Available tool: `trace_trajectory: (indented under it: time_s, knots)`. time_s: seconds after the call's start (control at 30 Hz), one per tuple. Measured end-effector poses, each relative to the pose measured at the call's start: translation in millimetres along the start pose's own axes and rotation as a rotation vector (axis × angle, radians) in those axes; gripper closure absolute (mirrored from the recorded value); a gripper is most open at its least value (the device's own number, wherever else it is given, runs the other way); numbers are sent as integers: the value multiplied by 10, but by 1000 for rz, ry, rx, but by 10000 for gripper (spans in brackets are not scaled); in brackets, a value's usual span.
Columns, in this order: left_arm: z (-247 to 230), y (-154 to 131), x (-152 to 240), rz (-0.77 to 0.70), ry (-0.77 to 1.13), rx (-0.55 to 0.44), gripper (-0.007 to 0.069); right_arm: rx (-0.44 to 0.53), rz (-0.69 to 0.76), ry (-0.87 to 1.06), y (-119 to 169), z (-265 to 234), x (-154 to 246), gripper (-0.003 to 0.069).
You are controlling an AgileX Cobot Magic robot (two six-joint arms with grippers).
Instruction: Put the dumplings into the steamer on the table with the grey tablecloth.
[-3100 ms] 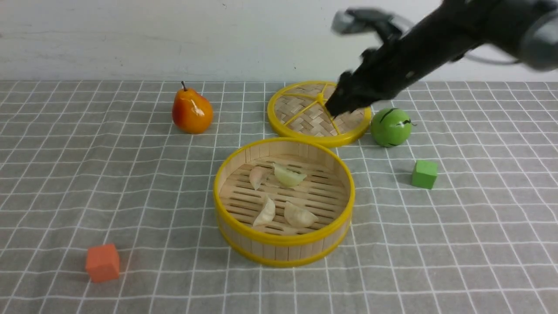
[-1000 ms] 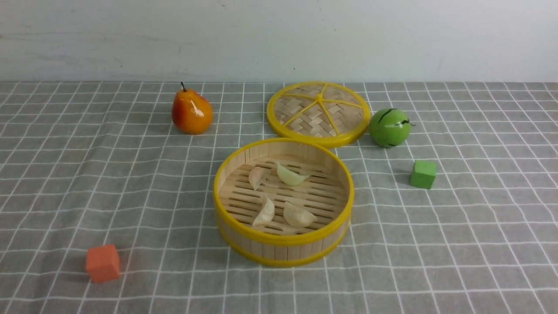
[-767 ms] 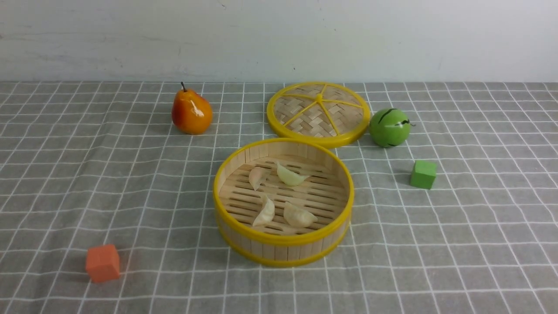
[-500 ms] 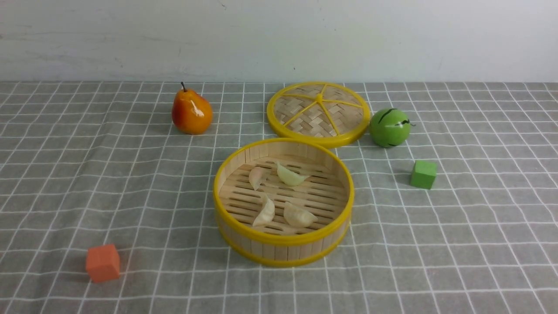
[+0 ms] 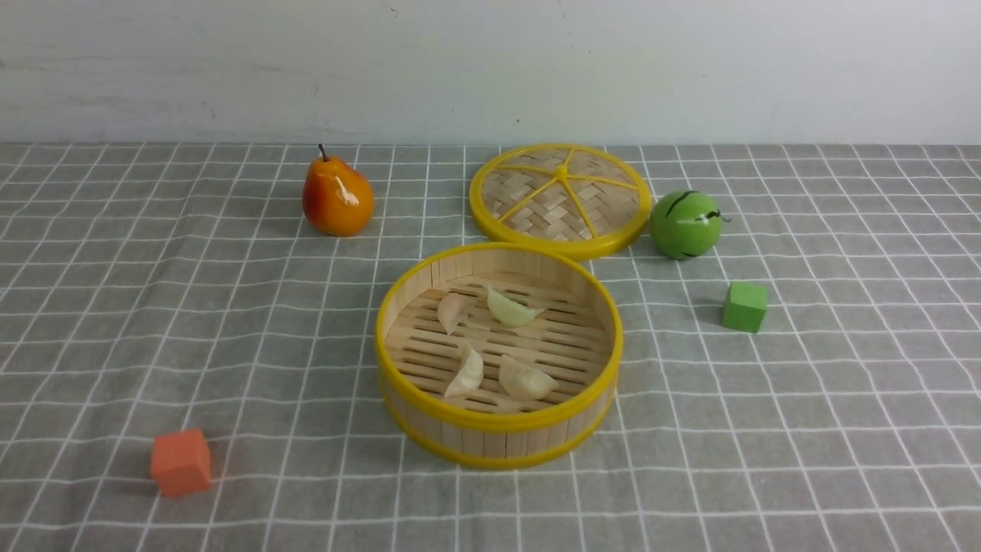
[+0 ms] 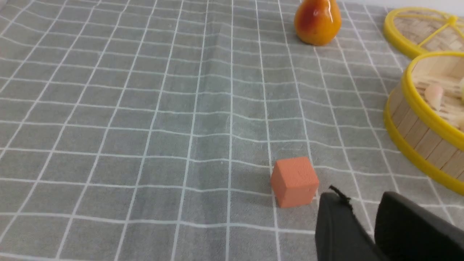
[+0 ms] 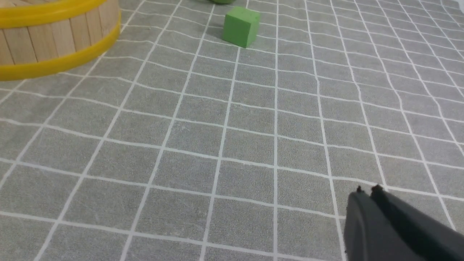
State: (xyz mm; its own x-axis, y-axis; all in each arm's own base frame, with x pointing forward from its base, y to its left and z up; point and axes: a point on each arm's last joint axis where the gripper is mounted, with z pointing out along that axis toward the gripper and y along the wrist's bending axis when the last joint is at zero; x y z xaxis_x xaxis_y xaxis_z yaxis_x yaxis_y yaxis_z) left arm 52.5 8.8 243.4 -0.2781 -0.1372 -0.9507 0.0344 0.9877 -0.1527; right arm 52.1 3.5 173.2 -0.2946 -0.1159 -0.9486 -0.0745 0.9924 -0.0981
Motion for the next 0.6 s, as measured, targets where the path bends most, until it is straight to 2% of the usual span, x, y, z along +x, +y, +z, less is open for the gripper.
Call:
trace_trajectory:
  time_s: [0.13,0.23,0.3,0.47,0.6]
  knots:
    - [-34,-19,127,-17,-111,25,488,0,0,0,0,0,0,636]
    - [62,-45,294,-17,-146,14,600,0,0,0,0,0,0,630]
    - [135,-37,424,-5,-149,5,639,0,0,0,0,0,0,628]
    - [198,-20,591,4,-92,-12,639,0,0,0,0,0,0,627]
    - [207,-20,714,12,31,-9,639,0,0,0,0,0,0,622]
